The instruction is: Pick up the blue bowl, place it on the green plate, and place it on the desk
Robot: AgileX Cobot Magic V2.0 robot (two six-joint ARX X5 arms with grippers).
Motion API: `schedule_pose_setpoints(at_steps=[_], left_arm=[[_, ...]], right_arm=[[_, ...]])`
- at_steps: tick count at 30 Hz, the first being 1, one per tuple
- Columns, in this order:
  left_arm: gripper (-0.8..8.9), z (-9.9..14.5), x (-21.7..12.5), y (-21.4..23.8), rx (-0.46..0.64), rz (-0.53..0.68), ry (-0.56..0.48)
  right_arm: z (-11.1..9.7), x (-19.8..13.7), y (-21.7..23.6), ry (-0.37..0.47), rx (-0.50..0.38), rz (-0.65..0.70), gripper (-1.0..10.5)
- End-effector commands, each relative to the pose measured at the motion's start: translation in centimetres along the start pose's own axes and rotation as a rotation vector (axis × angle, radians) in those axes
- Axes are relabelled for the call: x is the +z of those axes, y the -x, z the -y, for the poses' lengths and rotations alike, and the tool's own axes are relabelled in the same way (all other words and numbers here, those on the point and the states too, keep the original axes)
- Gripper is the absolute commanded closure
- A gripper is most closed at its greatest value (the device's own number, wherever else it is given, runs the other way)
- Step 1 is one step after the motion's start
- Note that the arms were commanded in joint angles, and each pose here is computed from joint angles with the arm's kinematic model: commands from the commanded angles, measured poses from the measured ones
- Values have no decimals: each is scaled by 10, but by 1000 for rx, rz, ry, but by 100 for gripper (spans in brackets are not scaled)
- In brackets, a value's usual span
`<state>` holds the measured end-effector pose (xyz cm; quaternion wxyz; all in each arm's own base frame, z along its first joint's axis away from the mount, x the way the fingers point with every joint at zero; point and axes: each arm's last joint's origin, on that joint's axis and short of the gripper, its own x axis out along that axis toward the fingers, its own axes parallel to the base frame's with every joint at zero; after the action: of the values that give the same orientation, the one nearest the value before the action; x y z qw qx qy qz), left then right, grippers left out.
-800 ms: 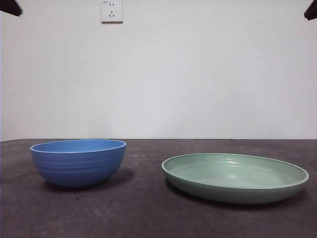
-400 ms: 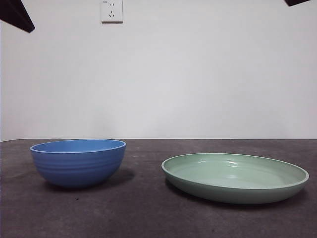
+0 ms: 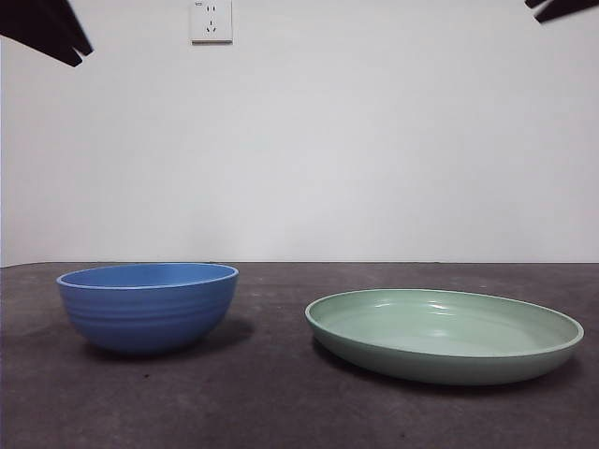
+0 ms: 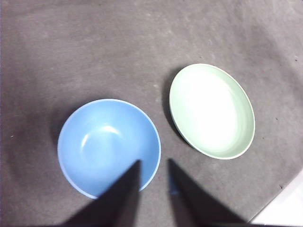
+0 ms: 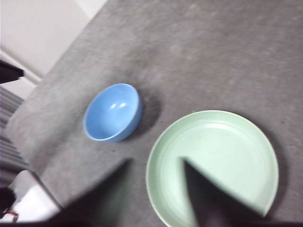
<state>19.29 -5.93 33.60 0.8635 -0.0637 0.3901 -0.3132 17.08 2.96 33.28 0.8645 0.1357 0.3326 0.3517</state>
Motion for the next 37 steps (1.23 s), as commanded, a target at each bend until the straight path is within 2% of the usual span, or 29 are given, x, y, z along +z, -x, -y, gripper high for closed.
schedule_pose_setpoints(at_steps=[1,3,6,11,20,28,37], left_arm=[[477,3,6,1,-14,18,-41],[328,3,6,1,-15,19,-42],[218,4,8,1,-15,35,-50],[216,4,9,1,-16,50,-55],[224,-8,11,-15,22,-13,31],[225,-51,11,-58,93,-155,161],[225,-89,-2,-118,100,-337,255]], right_arm=[[-1,4,1,13,-37,7,384],[0,4,1,12,-45,7,307],[0,4,1,15,-44,9,308],[0,4,1,16,-44,9,308],[-1,4,1,12,-42,6,308],[-1,1,1,-22,-41,-11,308],[-1,0,1,-33,-42,-21,308]])
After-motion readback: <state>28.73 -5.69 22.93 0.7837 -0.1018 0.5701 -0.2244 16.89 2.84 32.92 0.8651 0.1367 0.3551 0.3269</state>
